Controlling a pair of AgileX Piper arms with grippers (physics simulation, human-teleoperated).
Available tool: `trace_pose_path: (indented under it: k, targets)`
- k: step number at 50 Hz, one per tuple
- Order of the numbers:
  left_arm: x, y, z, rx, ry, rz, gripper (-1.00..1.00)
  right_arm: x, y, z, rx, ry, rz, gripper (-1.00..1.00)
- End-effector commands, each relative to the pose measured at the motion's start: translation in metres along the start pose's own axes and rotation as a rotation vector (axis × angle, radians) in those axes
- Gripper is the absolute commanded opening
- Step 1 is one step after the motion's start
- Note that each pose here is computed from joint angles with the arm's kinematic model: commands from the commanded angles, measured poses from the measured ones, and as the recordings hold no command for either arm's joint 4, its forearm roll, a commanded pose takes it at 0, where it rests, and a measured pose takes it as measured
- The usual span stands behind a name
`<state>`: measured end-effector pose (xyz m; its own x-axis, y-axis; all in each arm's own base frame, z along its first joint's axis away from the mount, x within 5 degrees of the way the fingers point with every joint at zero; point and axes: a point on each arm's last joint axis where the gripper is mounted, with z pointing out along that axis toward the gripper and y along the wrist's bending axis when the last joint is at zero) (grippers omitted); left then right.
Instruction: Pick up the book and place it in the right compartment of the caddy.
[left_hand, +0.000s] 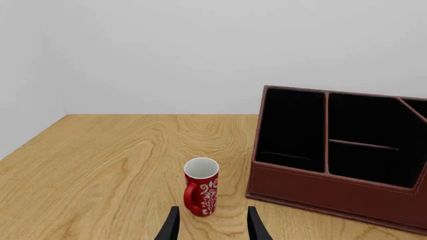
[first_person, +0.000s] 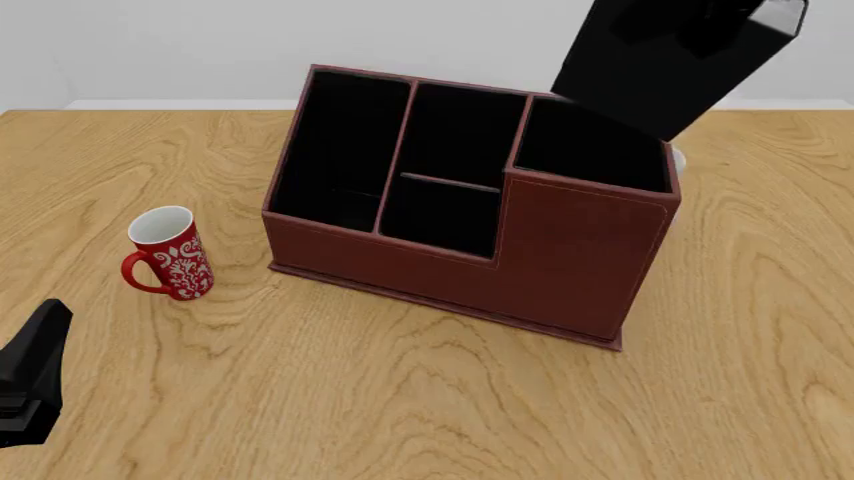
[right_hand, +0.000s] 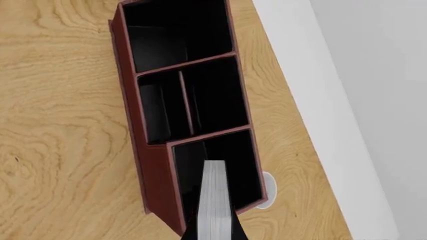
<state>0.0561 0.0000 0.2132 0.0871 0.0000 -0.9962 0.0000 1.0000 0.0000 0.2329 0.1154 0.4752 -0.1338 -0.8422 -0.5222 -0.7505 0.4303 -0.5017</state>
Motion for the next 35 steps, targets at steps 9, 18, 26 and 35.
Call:
trace_pose_path:
  k: [9, 18, 26, 35]
  targets:
    - [0.000, 0.000, 0.000, 0.000, 0.000, 0.000, 1.00, 0.000, -0.006, 0.009, 0.002, 0.021, 0.058, -1.00]
    - [0.000, 0.000, 0.000, 0.000, 0.000, 0.000, 1.00, 0.002, -0.008, 0.017, -0.004, 0.039, 0.079, -1.00]
    - [0.000, 0.000, 0.000, 0.000, 0.000, 0.000, 1.00, 0.002, -0.008, 0.025, -0.014, 0.048, 0.090, -1.00]
    - [0.000, 0.000, 0.000, 0.000, 0.000, 0.000, 1.00, 0.003, -0.006, 0.038, -0.028, 0.058, 0.103, -1.00]
